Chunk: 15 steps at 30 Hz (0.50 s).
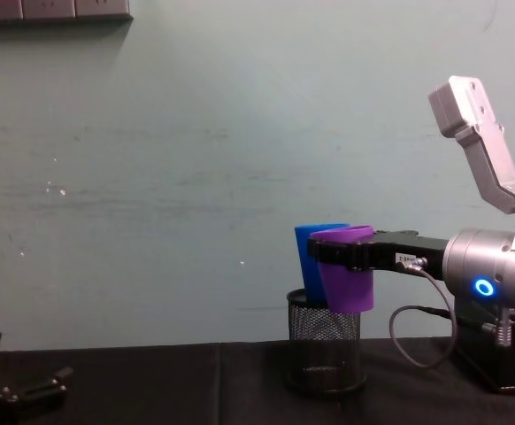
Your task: Pick up one cup with a gripper and tap it against the other cup.
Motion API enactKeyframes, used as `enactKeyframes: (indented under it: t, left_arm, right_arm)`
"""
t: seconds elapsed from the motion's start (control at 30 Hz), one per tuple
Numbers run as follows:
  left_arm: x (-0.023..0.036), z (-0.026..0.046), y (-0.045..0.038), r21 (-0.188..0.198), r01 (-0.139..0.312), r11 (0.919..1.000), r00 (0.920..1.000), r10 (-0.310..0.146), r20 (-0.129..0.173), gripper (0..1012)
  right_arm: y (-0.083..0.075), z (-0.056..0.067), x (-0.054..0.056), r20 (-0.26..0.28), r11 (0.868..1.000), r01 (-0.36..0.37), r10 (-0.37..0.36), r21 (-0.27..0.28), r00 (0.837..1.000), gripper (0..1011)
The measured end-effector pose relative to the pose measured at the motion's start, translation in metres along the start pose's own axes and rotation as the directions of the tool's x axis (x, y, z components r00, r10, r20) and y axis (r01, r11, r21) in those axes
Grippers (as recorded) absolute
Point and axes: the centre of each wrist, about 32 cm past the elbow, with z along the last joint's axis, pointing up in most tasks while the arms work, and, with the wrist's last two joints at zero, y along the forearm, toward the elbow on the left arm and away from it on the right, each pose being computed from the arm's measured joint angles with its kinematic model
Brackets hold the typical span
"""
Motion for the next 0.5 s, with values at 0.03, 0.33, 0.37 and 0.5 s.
enactKeyframes:
  t: [0.03, 0.33, 0.37, 0.5]
  left_arm:
    - [0.0000, 0.0000, 0.0000, 0.000, 0.000, 1.0000, 1.0000, 0.000, 0.000, 1000]
    - [0.0000, 0.0000, 0.0000, 0.000, 0.000, 1.0000, 1.0000, 0.000, 0.000, 1000]
    - [0.0000, 0.0000, 0.0000, 0.000, 0.000, 1.0000, 1.0000, 0.000, 0.000, 1000]
    - [0.0000, 0.0000, 0.0000, 0.000, 0.000, 1.0000, 1.0000, 0.000, 0.000, 1000]
  right_arm:
    - [0.0000, 0.0000, 0.0000, 0.000, 1.000, 0.000, 0.000, 0.000, 1.000, 724]
    - [0.0000, 0.0000, 0.0000, 0.000, 1.000, 0.000, 0.000, 0.000, 1.000, 724]
    - [0.0000, 0.0000, 0.0000, 0.000, 1.000, 0.000, 0.000, 0.000, 1.000, 724]
    - [0.0000, 0.0000, 0.0000, 0.000, 1.000, 0.000, 0.000, 0.000, 1.000, 724]
